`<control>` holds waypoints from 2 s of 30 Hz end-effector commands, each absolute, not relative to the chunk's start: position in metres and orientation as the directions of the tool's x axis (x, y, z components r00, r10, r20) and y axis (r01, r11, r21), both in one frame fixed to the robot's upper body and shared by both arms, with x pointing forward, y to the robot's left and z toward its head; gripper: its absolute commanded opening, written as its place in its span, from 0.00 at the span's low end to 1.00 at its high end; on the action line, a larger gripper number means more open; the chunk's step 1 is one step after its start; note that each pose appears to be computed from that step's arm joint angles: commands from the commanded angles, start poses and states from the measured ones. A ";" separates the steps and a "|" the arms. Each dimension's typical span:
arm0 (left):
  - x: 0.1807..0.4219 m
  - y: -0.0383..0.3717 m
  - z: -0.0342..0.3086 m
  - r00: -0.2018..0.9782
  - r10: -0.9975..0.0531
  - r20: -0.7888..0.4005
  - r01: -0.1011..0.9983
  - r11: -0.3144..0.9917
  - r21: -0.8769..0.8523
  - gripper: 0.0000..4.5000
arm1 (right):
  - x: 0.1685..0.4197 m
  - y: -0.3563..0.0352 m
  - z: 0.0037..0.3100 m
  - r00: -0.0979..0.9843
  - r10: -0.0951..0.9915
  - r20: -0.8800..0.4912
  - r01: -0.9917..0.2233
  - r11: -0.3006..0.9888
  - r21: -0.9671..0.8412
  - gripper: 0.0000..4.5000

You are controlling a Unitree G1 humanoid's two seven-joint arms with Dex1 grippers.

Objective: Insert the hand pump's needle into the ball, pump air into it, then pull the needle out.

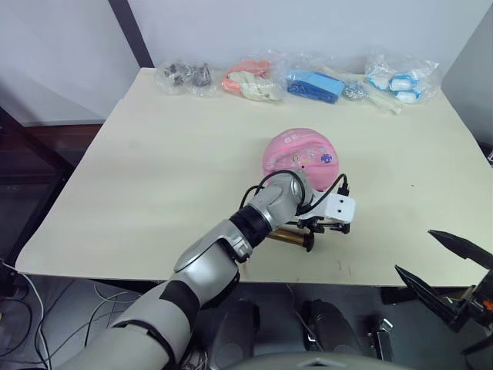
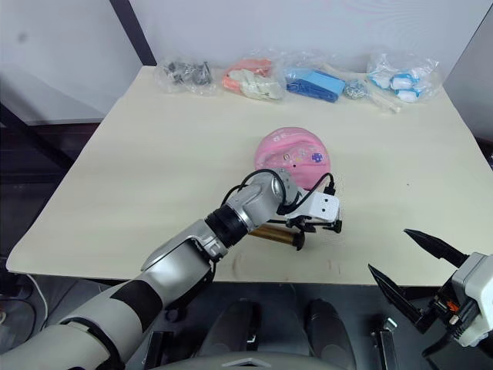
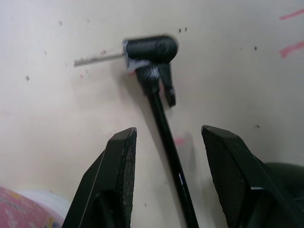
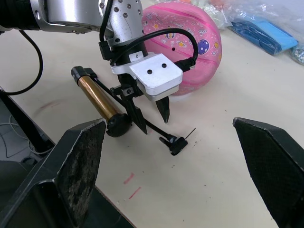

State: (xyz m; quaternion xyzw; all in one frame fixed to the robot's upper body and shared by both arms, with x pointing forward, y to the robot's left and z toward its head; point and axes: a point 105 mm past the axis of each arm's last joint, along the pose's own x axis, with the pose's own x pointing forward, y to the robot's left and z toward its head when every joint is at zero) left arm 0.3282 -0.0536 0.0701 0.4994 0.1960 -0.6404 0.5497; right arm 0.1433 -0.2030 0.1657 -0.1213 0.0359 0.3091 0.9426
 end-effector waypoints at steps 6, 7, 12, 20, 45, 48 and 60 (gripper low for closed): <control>0.327 -0.054 0.061 0.116 -0.487 -0.866 0.890 -0.336 0.309 0.52 | 0.141 -0.197 0.171 0.794 0.592 -0.137 -0.607 0.761 -0.231 1.00; 0.328 -0.053 0.060 0.119 -0.481 -0.868 0.887 -0.341 0.311 0.52 | 0.141 -0.197 0.171 0.794 0.592 -0.137 -0.607 0.760 -0.231 1.00; 0.327 -0.052 0.054 0.117 -0.466 -0.877 0.880 -0.360 0.309 0.52 | 0.141 -0.196 0.172 0.792 0.595 -0.137 -0.609 0.759 -0.230 1.00; 0.324 -0.050 0.040 0.106 -0.440 -0.892 0.880 -0.377 0.290 0.40 | 0.141 -0.195 0.171 0.790 0.597 -0.139 -0.612 0.759 -0.224 1.00; 0.311 -0.026 0.128 -0.011 -0.764 -0.645 0.976 -0.150 0.160 0.04 | 0.144 -0.203 0.163 0.861 0.481 -0.162 -0.505 0.844 -0.180 1.00; 0.307 -0.025 0.134 -0.004 -0.804 -0.595 0.979 -0.123 0.160 0.04 | 0.151 -0.198 0.165 0.885 0.439 -0.154 -0.461 0.872 -0.165 1.00; 0.303 -0.033 0.152 0.123 -0.936 -0.329 0.974 0.051 0.221 0.04 | 0.198 -0.186 0.182 0.939 0.344 -0.032 -0.312 0.885 0.347 1.00</control>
